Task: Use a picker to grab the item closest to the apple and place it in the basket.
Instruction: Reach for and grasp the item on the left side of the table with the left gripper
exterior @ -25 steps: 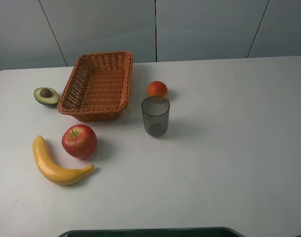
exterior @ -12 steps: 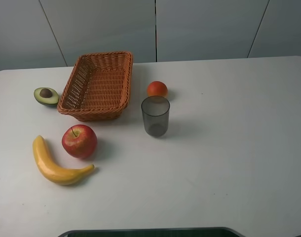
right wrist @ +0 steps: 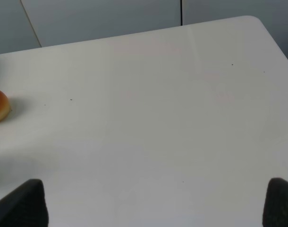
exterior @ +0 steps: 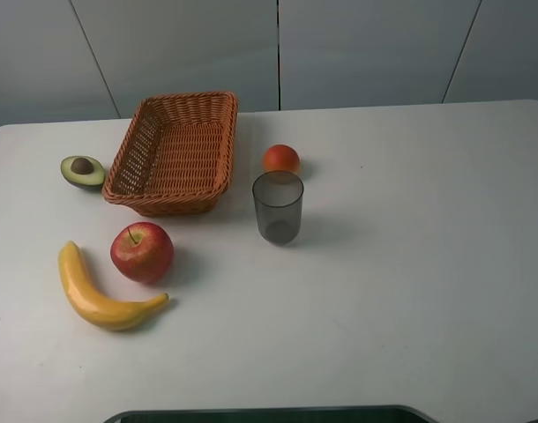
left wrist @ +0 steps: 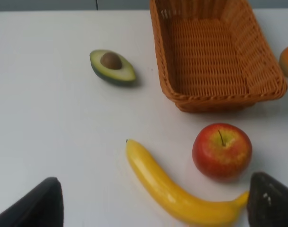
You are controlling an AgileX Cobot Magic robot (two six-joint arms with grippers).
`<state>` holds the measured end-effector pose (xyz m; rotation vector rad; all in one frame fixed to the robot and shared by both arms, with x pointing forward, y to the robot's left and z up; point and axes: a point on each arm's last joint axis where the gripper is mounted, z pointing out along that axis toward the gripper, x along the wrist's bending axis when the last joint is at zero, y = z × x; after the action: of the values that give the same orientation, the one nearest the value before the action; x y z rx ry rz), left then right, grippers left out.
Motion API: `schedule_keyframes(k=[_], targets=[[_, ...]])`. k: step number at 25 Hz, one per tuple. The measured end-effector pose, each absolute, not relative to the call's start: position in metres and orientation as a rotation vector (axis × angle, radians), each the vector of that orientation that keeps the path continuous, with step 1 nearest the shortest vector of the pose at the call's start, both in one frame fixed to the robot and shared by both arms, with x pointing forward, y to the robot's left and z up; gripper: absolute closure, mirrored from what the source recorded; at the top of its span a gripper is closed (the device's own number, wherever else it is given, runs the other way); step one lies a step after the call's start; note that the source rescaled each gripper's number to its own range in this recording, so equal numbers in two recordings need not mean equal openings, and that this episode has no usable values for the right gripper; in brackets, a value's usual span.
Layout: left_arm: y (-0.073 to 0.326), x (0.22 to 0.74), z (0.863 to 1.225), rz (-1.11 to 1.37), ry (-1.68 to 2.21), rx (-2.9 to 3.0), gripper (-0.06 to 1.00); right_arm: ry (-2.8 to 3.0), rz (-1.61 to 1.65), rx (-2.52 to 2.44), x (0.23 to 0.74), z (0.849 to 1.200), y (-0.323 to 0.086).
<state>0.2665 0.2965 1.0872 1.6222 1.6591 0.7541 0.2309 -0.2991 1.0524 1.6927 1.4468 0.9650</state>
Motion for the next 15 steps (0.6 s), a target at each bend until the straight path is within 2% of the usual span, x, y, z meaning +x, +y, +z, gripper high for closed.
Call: schedule_keyframes(k=[7, 15], targets=[[0.296, 0.318, 1.073, 0.557, 1.841, 1.792, -0.06, 1.447, 0.965, 1.693, 0.231, 1.052, -0.299], [0.296, 0.382, 1.035, 0.306, 2.059, 1.928, -0.06, 1.447, 0.965, 1.693, 0.231, 1.052, -0.299]])
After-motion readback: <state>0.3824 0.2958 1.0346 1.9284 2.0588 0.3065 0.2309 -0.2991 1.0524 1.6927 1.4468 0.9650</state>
